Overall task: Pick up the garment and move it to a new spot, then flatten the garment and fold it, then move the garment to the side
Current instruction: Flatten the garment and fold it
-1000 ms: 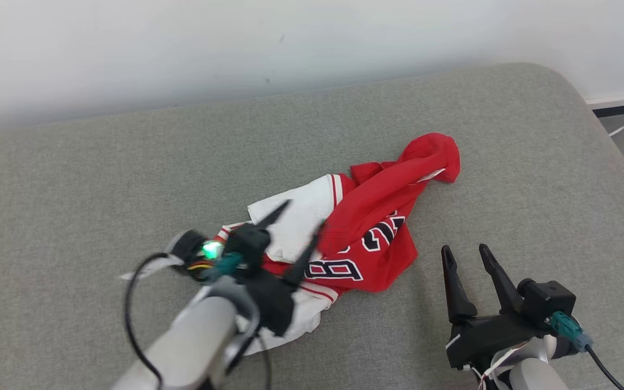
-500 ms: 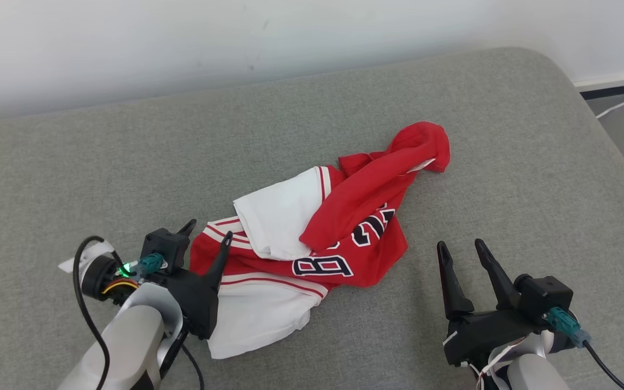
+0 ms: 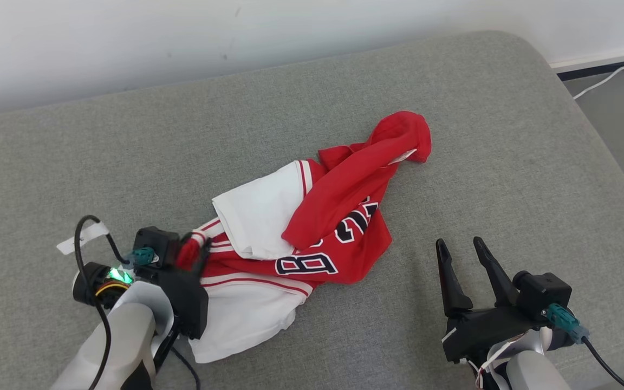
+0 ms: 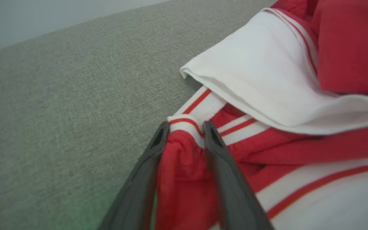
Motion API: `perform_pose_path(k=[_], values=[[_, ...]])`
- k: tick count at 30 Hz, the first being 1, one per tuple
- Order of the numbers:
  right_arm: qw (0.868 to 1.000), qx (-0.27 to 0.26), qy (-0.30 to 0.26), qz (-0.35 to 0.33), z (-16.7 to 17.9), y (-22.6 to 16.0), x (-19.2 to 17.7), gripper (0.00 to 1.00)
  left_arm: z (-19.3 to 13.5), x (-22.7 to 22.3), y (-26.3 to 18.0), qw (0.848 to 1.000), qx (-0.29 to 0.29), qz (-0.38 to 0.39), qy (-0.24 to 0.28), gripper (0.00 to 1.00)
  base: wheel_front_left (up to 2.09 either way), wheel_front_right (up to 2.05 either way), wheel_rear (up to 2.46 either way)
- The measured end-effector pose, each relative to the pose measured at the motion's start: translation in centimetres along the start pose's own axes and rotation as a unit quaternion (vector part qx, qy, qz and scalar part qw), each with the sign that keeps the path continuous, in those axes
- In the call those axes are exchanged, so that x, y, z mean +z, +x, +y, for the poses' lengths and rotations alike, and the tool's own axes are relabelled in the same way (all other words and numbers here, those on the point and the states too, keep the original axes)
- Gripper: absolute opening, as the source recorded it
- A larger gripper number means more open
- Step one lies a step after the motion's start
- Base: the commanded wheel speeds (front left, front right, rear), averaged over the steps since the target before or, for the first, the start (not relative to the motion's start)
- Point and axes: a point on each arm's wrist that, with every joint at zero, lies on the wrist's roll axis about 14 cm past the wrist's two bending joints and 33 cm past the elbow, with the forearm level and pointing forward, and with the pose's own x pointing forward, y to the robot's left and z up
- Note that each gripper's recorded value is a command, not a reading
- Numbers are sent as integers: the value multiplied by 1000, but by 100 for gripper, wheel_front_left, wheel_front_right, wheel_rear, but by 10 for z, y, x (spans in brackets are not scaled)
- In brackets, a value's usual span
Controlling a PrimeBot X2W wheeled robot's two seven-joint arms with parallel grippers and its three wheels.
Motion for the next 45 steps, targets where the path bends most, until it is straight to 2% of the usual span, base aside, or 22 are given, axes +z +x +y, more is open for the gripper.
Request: perform_pose_path(k=[7,13,21,29,36,37,38,39,45], values=[[1000,9,2,-4,6,3,2,100,0,9,-5,1000,6,-16,-3,0,0,0,0],[1000,20,4,4,14,-1,-5,100,11,39,-18,997,34,-66,-10,0,0,0,0],[998,59,2,-3,40,7,2,100,60,56,-69,986,118,-118,-17,0,0,0,0],[996,90,3,-5,63,6,4,100,104,31,-140,966,219,-127,-45,0,0,0,0],[995,100,1,-4,70,5,6,100,99,5,-169,959,247,-117,-72,0,0,0,0],[995,101,0,-3,70,5,6,100,98,5,-171,959,248,-119,-74,3,0,0,0],[995,103,-1,-3,71,5,7,100,97,6,-172,958,249,-122,-76,20,0,0,0],[995,104,-2,-4,72,4,7,100,96,11,-174,955,254,-132,-78,100,0,0,0],[994,107,-7,-6,73,2,10,100,98,40,-192,941,275,-187,-68,100,0,0,0]])
